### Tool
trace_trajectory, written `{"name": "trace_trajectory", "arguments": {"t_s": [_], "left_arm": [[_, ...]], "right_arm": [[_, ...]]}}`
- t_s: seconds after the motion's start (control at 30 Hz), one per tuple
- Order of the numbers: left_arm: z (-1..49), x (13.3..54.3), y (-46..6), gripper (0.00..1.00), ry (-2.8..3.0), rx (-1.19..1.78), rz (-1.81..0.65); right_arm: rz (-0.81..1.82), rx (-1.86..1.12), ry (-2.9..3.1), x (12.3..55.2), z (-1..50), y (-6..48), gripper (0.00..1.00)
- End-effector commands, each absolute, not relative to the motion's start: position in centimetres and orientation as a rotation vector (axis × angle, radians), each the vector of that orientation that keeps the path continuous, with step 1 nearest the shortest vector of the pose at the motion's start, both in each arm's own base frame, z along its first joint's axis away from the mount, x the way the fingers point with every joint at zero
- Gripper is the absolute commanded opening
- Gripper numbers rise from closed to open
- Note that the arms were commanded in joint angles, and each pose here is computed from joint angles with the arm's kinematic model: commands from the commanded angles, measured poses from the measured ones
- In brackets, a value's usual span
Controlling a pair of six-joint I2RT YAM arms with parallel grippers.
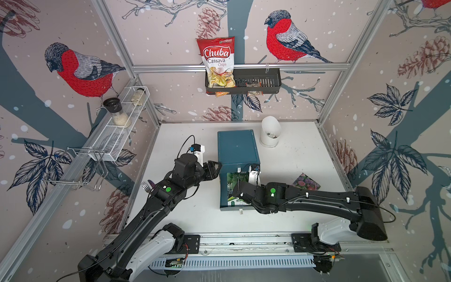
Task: Take the seed bags out of the drawer
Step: Pick up the seed packet from the drawer.
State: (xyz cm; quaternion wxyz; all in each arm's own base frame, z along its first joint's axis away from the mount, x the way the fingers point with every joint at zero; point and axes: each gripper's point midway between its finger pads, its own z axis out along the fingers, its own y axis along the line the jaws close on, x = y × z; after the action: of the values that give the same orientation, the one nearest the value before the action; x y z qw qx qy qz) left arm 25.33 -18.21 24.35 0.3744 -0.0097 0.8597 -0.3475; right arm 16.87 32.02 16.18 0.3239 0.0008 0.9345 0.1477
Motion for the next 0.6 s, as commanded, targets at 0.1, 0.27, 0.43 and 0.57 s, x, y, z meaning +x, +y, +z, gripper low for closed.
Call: {"name": "trace_trajectory", "arguments": {"t_s": [0.1,0.27,0.43,0.57], "left_arm": [[25.2,24.9,-18.7,0.59,2.193,-0.017,-0.955],[25.2,25.2,-18.9,0.6,2.194,-0.014,-0.956],[23.8,25.9,-18.7,0.59,2.225,-0.02,-0.9],[22.7,26.2,-18.3,0.59,2.242,-0.029,-0.859]], "right_arm": [[0.4,-0.015,2.467,17.0,15.7,32.3,0.74],[0.417,-0.017,2.496,17.0,14.9,32.6,0.74],[0.389,-0.023,2.51,17.5,14.1,32.9,0.73],[0.328,-0.012,2.53,18.1,13.2,32.8,0.72]]}}
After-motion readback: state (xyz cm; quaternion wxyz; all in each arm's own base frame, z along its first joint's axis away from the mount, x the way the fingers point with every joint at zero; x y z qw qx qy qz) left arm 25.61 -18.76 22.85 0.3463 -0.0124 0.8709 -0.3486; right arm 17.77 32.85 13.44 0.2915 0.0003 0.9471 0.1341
